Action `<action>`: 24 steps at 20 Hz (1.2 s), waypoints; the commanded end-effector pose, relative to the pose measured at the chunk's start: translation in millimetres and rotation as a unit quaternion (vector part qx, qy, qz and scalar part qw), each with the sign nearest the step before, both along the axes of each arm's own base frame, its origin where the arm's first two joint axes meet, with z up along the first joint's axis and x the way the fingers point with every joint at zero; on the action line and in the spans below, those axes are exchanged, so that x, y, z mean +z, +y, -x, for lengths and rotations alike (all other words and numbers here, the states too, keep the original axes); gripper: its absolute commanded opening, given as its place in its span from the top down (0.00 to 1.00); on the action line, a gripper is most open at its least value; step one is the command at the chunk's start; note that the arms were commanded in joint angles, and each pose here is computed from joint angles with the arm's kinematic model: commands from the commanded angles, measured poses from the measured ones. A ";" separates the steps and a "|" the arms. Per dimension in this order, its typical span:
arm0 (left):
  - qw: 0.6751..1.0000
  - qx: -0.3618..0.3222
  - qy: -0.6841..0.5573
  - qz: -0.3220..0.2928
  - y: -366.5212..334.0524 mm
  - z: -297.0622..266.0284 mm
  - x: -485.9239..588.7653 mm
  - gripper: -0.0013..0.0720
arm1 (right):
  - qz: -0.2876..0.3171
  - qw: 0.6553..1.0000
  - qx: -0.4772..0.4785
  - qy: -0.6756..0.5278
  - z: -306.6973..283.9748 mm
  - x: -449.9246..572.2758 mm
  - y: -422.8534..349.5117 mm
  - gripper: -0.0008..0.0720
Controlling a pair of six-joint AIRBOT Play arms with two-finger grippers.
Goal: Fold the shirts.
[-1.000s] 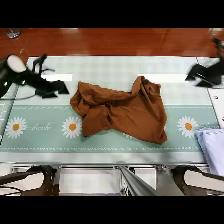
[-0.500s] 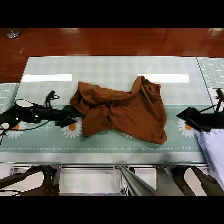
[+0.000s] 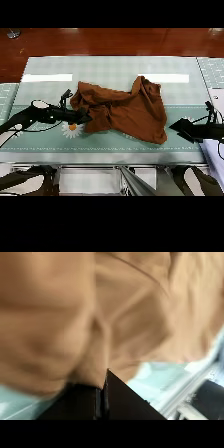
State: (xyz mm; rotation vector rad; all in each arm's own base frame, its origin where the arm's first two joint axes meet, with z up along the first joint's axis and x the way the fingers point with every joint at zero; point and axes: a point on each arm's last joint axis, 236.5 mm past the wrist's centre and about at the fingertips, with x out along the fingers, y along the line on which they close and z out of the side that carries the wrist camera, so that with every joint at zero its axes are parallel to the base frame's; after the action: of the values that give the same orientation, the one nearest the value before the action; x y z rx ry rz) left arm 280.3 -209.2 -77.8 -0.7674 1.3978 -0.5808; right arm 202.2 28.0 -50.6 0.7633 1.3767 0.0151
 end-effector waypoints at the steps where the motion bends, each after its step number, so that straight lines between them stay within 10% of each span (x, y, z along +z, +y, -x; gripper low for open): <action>1: 1.000 -0.018 -0.016 0.017 -10.0 -4.1 14.3 0.95 | -0.023 0.998 0.014 0.057 30.9 -17.2 16.6 0.13; 16: 1.000 -0.019 -0.017 0.018 -11.1 -3.9 15.0 0.95 | -0.064 0.995 0.047 0.066 -26.5 -47.6 89.7 0.13; 17: 1.000 -0.019 -0.017 0.018 -11.3 -3.9 15.1 0.95 | -0.062 0.996 0.047 0.052 -37.0 -45.1 93.8 0.21; 20: 0.999 -0.021 -0.018 0.020 -12.0 -3.5 16.7 0.95 | -0.051 0.995 0.077 0.023 -54.9 -39.5 103.7 0.95; 24: 0.995 -0.042 -0.076 0.054 -12.3 -25.9 73.7 0.95 | -0.027 0.988 0.148 -0.038 -90.7 14.1 102.9 0.95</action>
State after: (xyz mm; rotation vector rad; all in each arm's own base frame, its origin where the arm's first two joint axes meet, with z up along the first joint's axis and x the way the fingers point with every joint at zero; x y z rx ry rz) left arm 292.7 -222.6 -39.2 -0.7504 1.3385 -0.7027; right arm 269.7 129.0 -70.1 0.6927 1.4653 0.2367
